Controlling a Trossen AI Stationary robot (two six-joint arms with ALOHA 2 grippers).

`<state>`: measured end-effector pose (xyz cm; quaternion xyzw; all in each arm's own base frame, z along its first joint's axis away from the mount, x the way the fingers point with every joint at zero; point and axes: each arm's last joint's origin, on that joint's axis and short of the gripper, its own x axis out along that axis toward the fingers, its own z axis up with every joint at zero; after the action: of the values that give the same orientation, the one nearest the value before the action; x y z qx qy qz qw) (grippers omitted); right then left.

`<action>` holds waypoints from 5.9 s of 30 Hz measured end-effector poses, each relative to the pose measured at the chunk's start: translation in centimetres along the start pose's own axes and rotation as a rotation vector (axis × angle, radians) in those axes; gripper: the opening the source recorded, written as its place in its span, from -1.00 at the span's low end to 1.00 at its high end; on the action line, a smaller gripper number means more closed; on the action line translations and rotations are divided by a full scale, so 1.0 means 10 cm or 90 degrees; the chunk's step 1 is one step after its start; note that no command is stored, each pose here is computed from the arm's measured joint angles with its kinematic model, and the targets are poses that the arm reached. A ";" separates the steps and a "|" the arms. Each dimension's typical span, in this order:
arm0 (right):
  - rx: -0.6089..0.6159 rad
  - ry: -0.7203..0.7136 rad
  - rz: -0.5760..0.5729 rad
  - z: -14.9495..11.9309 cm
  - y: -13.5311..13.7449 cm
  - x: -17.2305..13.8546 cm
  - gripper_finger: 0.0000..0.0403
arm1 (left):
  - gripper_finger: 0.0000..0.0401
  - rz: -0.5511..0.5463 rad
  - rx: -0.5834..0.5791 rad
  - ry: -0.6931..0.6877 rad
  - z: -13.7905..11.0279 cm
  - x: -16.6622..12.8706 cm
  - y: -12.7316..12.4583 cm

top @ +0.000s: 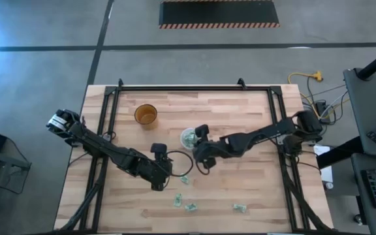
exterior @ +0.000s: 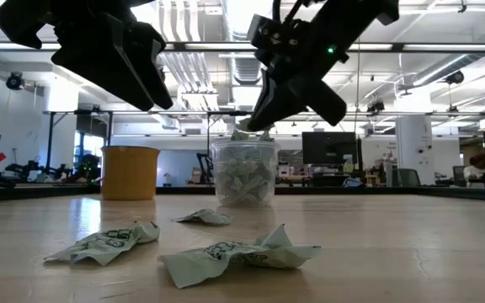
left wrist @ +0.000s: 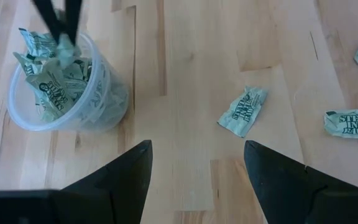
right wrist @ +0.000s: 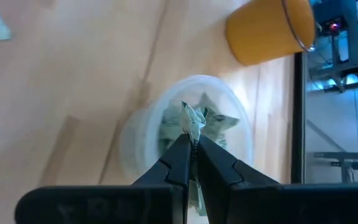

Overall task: Pick and place Stevia / Truvia into bins
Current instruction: Put the stevia packet into the transparent container

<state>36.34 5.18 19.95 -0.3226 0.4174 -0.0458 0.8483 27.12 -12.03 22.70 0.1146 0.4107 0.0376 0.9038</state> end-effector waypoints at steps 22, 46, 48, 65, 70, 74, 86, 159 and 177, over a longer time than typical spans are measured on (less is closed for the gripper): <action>0.091 -0.015 0.045 -0.19 -0.34 0.34 -0.91 | 0.18 0.000 0.000 0.001 0.00 0.00 0.00; 0.113 -0.031 0.127 -0.24 -0.34 0.37 -0.72 | 0.18 0.000 0.000 0.002 -0.01 0.01 0.00; 0.113 -0.032 0.126 -0.23 -0.35 0.37 -0.61 | 0.18 0.000 0.000 0.002 -0.01 0.01 0.00; 0.129 -0.056 0.153 -0.12 -0.40 -0.30 -0.20 | 0.18 -0.001 -0.006 -0.003 -0.03 0.02 -0.01; 0.182 -0.031 0.190 -0.16 -0.34 -0.72 -0.20 | 0.18 -0.026 0.008 -0.049 -0.08 0.11 -0.04; 0.205 -0.023 0.223 -0.25 -0.15 -0.97 -0.20 | 0.18 -0.054 0.022 -0.098 -0.08 0.16 -0.07; 0.283 -0.017 0.289 -0.73 0.32 -1.33 -0.30 | 0.18 -0.082 0.053 -0.134 -0.25 0.52 -0.22; 0.358 -0.038 0.293 -0.85 0.30 -1.42 -0.42 | -0.98 0.228 0.117 -0.174 0.19 0.72 0.23; 0.349 -0.040 0.293 -0.85 0.30 -1.42 -0.46 | -0.98 0.218 0.056 -0.112 0.12 0.92 0.92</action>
<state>20.32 8.13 24.02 0.0180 0.4248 0.0459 0.9039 34.34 -1.86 18.89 0.2253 0.3058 0.1628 0.9106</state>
